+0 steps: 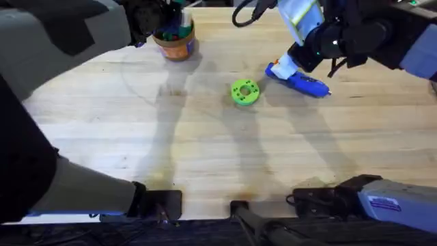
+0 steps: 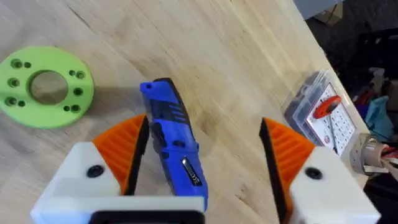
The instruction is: Pick up the gripper from the table and insert it into the empty holder that is missing its gripper. Then pick up a screw, insert it into the mounting hole, and use the screwdriver to tighten it. Finally, clean up the table by picking up the vegetable and placing it into the bucket.
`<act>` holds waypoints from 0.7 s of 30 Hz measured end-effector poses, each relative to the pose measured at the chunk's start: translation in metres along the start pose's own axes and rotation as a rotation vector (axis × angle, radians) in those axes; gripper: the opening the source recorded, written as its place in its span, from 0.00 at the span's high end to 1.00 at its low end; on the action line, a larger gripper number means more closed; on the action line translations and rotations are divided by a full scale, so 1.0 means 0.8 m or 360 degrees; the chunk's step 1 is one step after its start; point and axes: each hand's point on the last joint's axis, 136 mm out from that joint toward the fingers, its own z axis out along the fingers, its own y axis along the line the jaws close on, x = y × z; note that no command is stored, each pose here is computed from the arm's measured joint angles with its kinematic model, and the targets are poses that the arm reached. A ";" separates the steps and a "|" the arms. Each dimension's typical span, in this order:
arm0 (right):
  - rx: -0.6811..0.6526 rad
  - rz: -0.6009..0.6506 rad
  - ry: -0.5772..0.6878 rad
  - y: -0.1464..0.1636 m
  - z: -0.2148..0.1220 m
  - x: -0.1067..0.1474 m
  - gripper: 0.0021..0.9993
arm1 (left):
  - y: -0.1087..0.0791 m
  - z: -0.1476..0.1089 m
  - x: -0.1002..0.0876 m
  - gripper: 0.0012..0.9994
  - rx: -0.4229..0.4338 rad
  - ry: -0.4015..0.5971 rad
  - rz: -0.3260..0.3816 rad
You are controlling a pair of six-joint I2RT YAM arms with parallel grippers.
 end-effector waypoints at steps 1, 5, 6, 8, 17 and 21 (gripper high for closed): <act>0.0000 0.0000 0.0000 0.000 0.000 0.000 0.01 | 0.000 0.000 0.000 0.39 0.0000 0.0000 -0.0008; 0.0000 0.0008 -0.0001 0.000 0.000 0.000 0.01 | 0.000 -0.003 -0.004 0.05 -0.0002 -0.0012 -0.0012; 0.0001 0.0014 -0.0003 0.000 -0.001 0.000 0.01 | 0.001 -0.006 -0.006 0.02 -0.0003 -0.0021 -0.0013; 0.0026 0.0056 -0.0045 -0.007 -0.016 -0.004 0.01 | 0.002 -0.028 -0.023 0.01 -0.0009 -0.0072 -0.0011; 0.0100 0.0268 -0.0190 -0.025 -0.094 0.001 0.01 | -0.002 -0.137 -0.016 0.00 0.0009 0.0061 -0.0015; 0.0115 0.0403 -0.0241 -0.029 -0.120 0.007 0.01 | -0.008 -0.185 0.018 0.00 0.0032 0.0232 -0.0020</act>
